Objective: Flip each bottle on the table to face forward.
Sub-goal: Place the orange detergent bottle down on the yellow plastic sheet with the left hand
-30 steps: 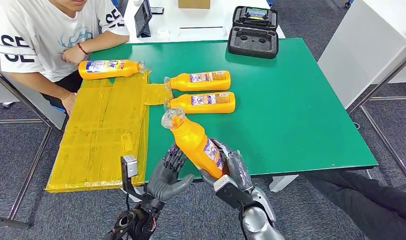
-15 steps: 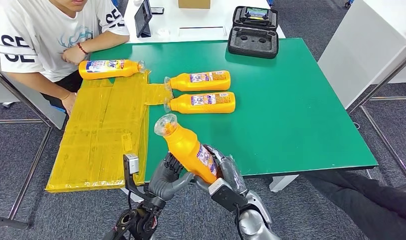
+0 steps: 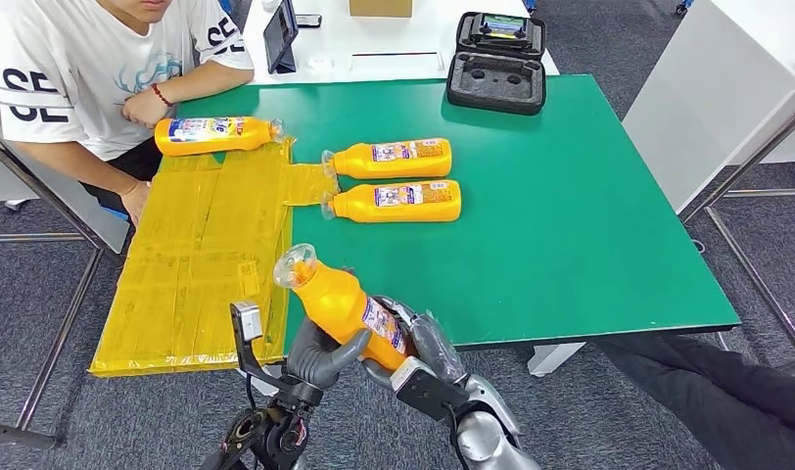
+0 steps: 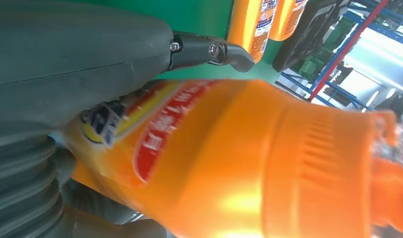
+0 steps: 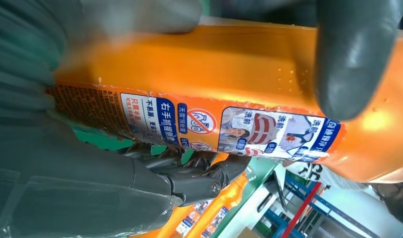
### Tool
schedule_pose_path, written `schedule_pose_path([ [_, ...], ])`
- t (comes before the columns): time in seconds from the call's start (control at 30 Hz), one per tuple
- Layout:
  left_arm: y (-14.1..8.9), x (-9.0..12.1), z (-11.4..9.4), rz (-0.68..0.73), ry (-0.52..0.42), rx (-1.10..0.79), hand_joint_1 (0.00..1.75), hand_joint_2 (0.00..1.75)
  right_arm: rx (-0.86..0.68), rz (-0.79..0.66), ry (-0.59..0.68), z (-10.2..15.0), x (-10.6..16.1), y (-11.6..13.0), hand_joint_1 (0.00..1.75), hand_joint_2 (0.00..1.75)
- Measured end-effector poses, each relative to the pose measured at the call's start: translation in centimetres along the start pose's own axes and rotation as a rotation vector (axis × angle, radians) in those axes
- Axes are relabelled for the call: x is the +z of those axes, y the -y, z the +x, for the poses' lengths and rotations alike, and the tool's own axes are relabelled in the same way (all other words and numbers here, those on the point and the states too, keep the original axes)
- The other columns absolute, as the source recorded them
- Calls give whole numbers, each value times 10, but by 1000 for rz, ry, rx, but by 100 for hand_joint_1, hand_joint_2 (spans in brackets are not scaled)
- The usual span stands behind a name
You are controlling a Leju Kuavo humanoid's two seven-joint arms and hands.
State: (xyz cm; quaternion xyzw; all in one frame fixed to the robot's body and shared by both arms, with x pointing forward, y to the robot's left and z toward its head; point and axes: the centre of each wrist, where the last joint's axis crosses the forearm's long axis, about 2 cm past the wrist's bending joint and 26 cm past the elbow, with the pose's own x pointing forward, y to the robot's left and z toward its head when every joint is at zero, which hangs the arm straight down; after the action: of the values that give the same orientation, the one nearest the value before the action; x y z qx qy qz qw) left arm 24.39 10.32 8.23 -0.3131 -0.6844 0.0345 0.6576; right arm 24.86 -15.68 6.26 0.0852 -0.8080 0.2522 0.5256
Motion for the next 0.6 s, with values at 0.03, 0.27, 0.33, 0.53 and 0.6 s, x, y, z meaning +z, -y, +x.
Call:
schedule_pose_path([
  [0.03, 0, 0, 0, 0, 1, 0, 0, 175, -1, 3, -2, -1, 0, -1, 175, 175],
  [0.27, 0, 1, -1, -2, 10, -1, 0, 175, -7, 22, -13, -4, 1, -2, 175, 175],
  [0.33, 0, 2, -1, -3, 11, -4, 0, 175, -7, 24, -12, -5, 1, -2, 175, 175],
  [0.53, -1, 3, -2, -9, 14, -12, 50, 175, -7, 30, -13, -7, 0, -2, 175, 175],
  [0.6, -1, 4, -2, -9, 14, -11, 137, 175, -7, 31, -14, -8, 0, -2, 175, 175],
])
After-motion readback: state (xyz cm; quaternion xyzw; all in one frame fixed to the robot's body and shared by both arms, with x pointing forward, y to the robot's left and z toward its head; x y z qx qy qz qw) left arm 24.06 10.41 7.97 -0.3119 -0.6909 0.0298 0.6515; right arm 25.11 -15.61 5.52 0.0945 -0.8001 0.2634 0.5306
